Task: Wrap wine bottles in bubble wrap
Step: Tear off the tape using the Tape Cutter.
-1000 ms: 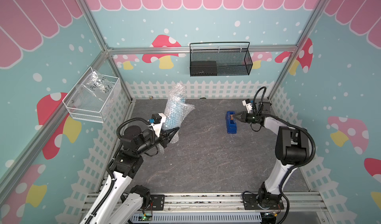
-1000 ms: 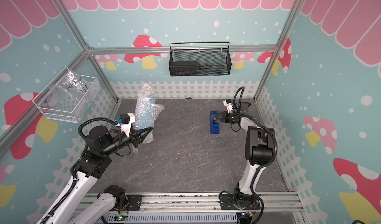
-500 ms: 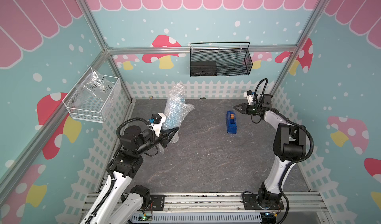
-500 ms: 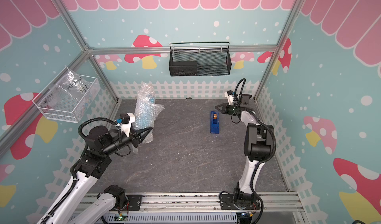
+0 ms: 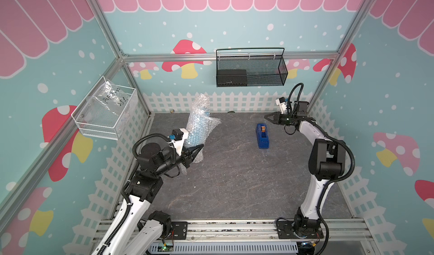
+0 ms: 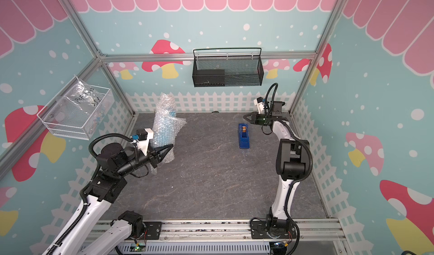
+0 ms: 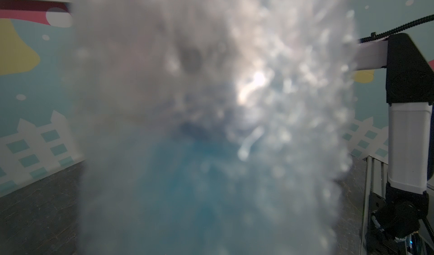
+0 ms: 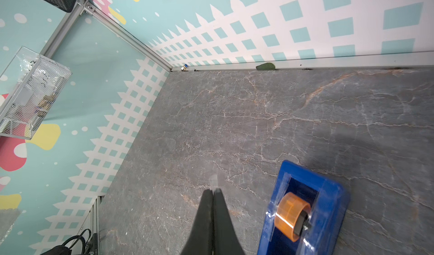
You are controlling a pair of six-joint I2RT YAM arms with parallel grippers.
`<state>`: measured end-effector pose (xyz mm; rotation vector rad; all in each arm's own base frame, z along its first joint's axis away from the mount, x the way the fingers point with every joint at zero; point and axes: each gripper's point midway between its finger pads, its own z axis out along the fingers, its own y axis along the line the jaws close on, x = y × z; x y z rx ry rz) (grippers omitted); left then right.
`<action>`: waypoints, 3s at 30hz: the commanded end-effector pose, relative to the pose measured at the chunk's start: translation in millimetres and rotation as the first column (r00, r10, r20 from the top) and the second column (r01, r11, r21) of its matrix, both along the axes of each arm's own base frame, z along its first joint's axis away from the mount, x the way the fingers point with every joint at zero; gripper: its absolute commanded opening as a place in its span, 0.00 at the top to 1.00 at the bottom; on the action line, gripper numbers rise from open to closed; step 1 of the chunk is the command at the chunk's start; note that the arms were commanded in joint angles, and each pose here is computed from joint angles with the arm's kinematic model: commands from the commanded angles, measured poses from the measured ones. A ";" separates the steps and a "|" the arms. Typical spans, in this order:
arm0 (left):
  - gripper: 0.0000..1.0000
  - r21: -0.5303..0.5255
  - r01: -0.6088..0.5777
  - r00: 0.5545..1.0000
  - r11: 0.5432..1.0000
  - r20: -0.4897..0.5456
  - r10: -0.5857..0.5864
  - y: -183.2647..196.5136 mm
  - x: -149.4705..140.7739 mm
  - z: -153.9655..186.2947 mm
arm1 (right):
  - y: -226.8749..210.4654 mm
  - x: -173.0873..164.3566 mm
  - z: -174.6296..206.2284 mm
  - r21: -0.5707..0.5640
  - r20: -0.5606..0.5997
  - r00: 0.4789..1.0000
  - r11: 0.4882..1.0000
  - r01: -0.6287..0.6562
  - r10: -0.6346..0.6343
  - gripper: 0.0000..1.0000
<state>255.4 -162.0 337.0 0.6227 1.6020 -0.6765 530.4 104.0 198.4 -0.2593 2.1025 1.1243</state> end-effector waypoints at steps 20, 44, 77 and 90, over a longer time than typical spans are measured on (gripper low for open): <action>1.00 -0.044 -0.005 0.988 0.999 0.152 0.011 4.2 -2.3 40.4 | 6.0 -105.5 -59.1 -0.094 -0.116 0.993 0.995 -0.040 0.029 1.00; 1.00 -0.049 0.001 0.990 0.999 0.142 0.006 2.7 0.0 39.2 | -20.2 -128.6 -107.5 -0.164 -0.197 0.978 0.986 0.035 -0.067 1.00; 1.00 -0.045 -0.006 0.991 0.999 0.131 0.012 3.1 2.5 35.7 | -36.8 -138.8 -162.5 -0.306 -0.286 0.946 0.950 0.059 -0.151 1.00; 1.00 0.028 -0.036 0.995 0.999 0.099 0.033 6.1 8.1 31.9 | -5.3 -186.7 -25.0 -0.293 -0.086 0.996 0.955 -0.034 0.009 1.00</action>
